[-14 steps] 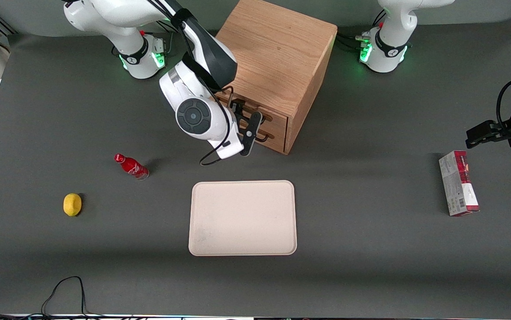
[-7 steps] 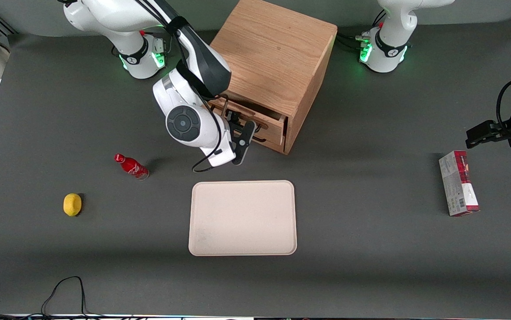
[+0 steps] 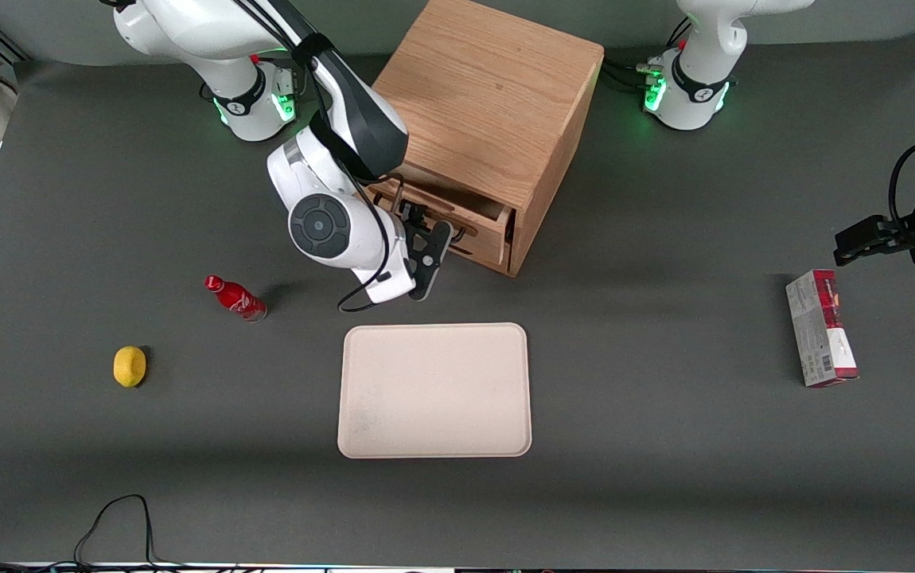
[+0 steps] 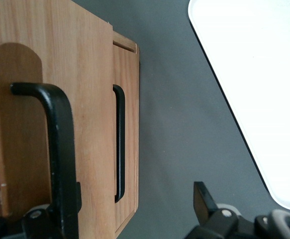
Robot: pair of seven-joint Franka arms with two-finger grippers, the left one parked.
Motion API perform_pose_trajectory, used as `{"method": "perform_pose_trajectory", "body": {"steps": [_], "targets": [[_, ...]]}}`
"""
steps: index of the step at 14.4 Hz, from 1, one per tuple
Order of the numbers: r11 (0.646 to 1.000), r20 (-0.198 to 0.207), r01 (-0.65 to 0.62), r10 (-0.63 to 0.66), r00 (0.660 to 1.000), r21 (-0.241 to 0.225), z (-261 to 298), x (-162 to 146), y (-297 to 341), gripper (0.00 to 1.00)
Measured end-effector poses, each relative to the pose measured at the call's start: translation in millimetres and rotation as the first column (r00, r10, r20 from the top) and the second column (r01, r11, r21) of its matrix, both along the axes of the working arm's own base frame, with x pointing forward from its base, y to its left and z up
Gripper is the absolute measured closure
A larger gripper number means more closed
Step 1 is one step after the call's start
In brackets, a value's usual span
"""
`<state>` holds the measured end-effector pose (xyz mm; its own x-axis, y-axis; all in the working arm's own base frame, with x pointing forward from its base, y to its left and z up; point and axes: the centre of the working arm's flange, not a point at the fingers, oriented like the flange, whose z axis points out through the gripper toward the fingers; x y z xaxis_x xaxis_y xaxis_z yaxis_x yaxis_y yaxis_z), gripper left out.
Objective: Open upper drawer
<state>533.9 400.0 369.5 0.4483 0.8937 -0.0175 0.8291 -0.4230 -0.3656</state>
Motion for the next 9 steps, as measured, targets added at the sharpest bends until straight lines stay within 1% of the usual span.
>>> {"method": "perform_pose_trajectory", "body": {"steps": [9], "targets": [[0.999,0.018,0.033,-0.033,0.999,0.013,9.2,18.1,-18.6,0.0]]}}
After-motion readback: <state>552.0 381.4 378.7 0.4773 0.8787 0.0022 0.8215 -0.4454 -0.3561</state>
